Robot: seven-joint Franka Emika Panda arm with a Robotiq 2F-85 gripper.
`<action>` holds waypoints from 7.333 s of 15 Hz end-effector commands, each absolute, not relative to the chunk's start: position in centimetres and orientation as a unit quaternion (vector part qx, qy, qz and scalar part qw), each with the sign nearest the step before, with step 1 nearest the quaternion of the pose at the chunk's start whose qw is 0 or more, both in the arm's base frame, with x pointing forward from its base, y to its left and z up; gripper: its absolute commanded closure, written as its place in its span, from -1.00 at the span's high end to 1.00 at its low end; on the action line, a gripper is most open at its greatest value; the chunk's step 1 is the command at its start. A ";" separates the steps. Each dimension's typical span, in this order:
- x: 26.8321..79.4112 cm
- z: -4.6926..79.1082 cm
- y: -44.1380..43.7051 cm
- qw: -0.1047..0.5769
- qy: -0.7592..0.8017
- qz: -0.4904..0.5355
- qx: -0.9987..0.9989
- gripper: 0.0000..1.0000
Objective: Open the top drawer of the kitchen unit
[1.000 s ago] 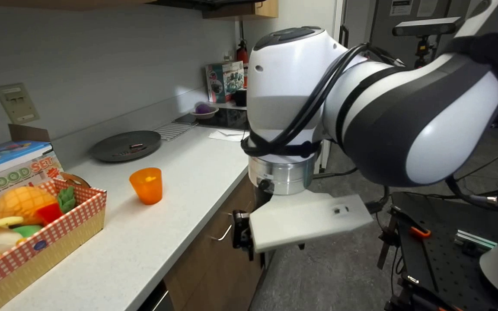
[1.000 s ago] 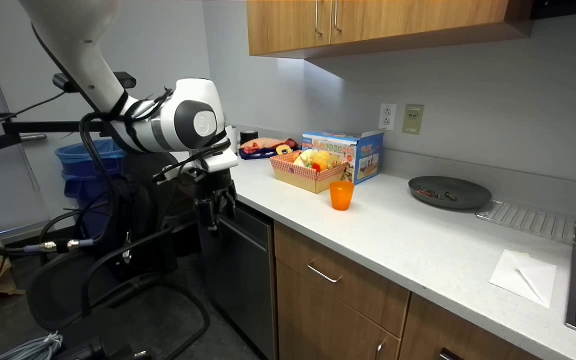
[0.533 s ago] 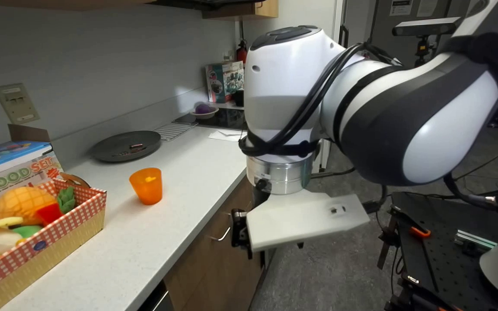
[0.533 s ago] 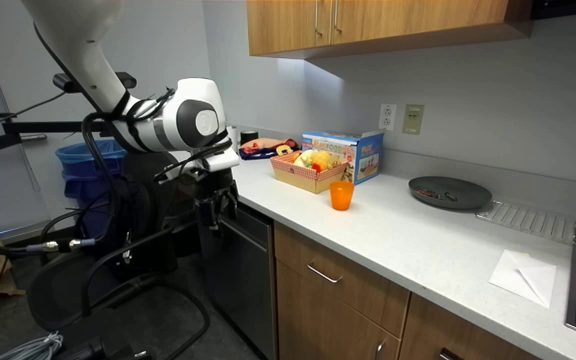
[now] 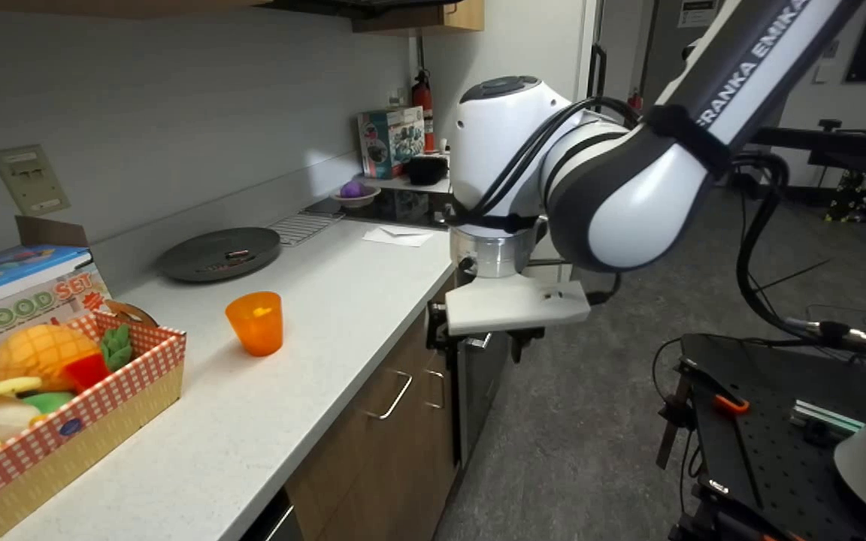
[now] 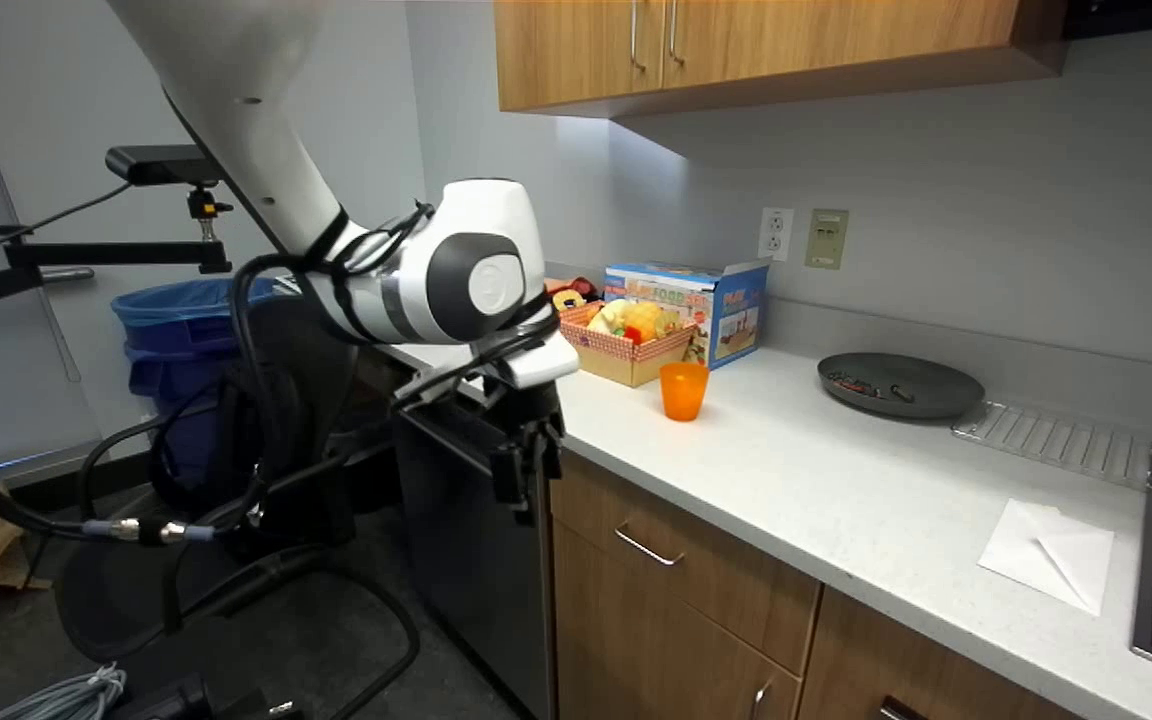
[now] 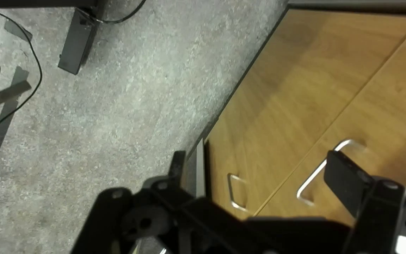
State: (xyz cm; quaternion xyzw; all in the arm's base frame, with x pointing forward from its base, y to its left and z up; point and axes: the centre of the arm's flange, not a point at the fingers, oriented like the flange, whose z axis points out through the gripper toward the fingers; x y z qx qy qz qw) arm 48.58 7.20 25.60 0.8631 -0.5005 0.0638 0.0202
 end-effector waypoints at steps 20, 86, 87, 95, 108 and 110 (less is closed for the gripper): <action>49.9 21.0 -8.0 -0.041 -0.587 0.012 0.809 1.00; 55.6 7.7 -0.4 -0.221 -0.648 0.137 0.716 1.00; 55.5 7.4 -0.5 -0.218 -0.650 0.136 0.716 1.00; 54.4 6.2 -1.3 -0.193 -0.669 0.106 0.710 1.00; 49.2 11.0 -1.2 -0.195 -0.666 0.093 0.714 1.00; 48.3 12.9 -1.1 -0.210 -0.660 0.106 0.713 1.00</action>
